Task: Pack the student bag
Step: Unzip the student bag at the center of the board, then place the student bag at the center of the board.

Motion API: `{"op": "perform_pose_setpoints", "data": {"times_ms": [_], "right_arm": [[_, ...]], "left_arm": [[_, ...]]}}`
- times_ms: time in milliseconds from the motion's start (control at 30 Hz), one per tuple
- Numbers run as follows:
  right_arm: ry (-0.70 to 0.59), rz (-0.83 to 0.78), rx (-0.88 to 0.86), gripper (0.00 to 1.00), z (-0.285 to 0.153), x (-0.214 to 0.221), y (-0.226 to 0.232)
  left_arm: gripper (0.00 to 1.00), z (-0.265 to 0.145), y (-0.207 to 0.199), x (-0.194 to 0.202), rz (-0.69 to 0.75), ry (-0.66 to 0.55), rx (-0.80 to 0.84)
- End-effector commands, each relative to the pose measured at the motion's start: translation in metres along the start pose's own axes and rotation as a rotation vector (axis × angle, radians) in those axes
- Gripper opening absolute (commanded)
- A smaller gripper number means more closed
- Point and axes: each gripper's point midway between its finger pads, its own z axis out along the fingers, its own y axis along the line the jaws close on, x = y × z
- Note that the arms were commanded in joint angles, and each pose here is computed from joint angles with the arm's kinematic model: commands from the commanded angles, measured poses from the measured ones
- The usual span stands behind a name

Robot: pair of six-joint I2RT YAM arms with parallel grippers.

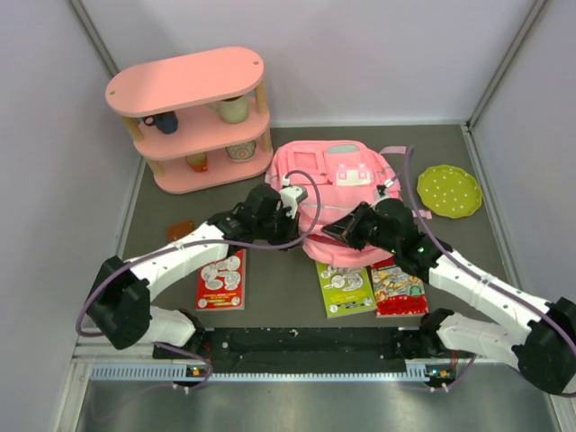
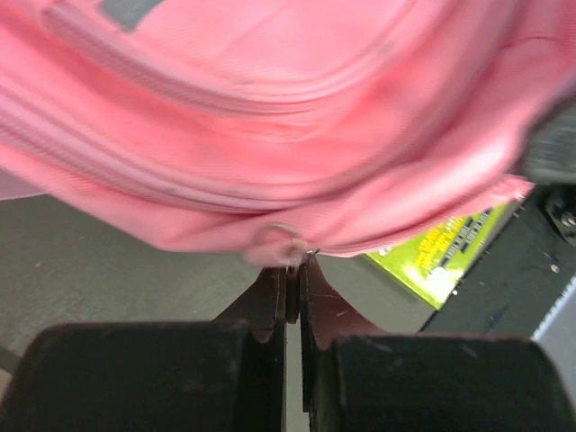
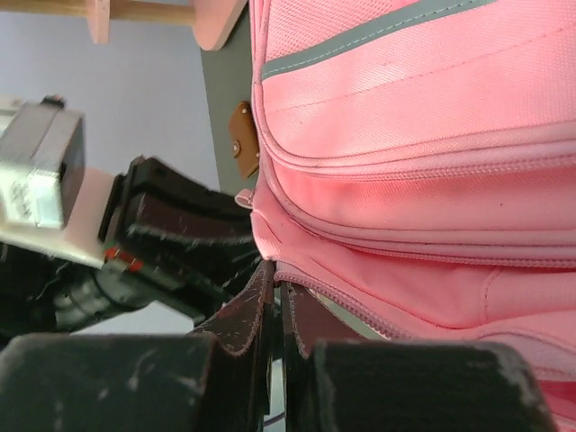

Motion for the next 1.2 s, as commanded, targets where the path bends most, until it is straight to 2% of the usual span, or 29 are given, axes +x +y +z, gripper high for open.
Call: {"op": "perform_pose_setpoints", "data": {"times_ms": [0, 133, 267, 467, 500, 533, 600, 633, 667, 800, 967, 1000, 1100, 1133, 1167], "right_arm": [[-0.13, -0.09, -0.036, 0.0, -0.021, -0.03, 0.021], [-0.127, -0.084, -0.013, 0.0, -0.026, -0.025, 0.005], [-0.134, -0.081, -0.019, 0.0, -0.031, -0.024, 0.003], [-0.088, -0.088, -0.049, 0.0, -0.021, -0.019, 0.012], [-0.09, -0.09, -0.066, 0.0, -0.019, -0.021, 0.019], [-0.087, -0.091, -0.076, 0.0, -0.016, -0.021, 0.023], [-0.064, -0.112, -0.097, 0.0, -0.008, -0.02, 0.034], [-0.063, -0.115, -0.106, 0.0, -0.004, -0.022, 0.038], [-0.039, -0.12, -0.096, 0.0, 0.004, -0.019, 0.037], [-0.011, -0.143, -0.153, 0.0, 0.023, -0.021, 0.064], [0.086, -0.207, -0.181, 0.0, 0.049, 0.011, 0.098], [0.094, -0.214, -0.211, 0.0, 0.051, 0.015, 0.116], [0.199, -0.193, -0.156, 0.0, 0.07, 0.041, 0.104], [0.202, -0.195, -0.131, 0.09, 0.066, 0.045, 0.097], [0.174, -0.232, -0.094, 0.29, 0.063, 0.048, 0.079]], "left_arm": [[0.0, 0.004, 0.04, -0.003, -0.07, 0.031, -0.209], [0.0, 0.005, 0.059, -0.005, -0.118, 0.025, -0.29], [0.0, -0.001, 0.097, -0.017, -0.178, -0.007, -0.434], [0.0, -0.011, 0.126, -0.041, -0.238, -0.05, -0.49], [0.03, -0.012, 0.122, -0.043, -0.235, -0.045, -0.464], [0.14, -0.014, 0.121, -0.045, -0.231, -0.046, -0.459], [0.53, -0.028, 0.118, -0.05, -0.223, -0.071, -0.468], [0.64, -0.034, 0.118, -0.052, -0.214, -0.087, -0.479], [0.99, -0.047, 0.116, -0.055, -0.211, -0.119, -0.488], [0.99, -0.084, 0.123, -0.065, -0.225, -0.201, -0.54], [0.99, -0.131, 0.131, -0.085, -0.285, -0.306, -0.599], [0.99, -0.139, 0.13, -0.091, -0.292, -0.325, -0.602], [0.99, -0.152, 0.125, -0.101, -0.279, -0.357, -0.591], [0.99, -0.154, 0.123, -0.103, -0.275, -0.356, -0.584], [0.99, -0.153, 0.121, -0.104, -0.274, -0.353, -0.574]]}}
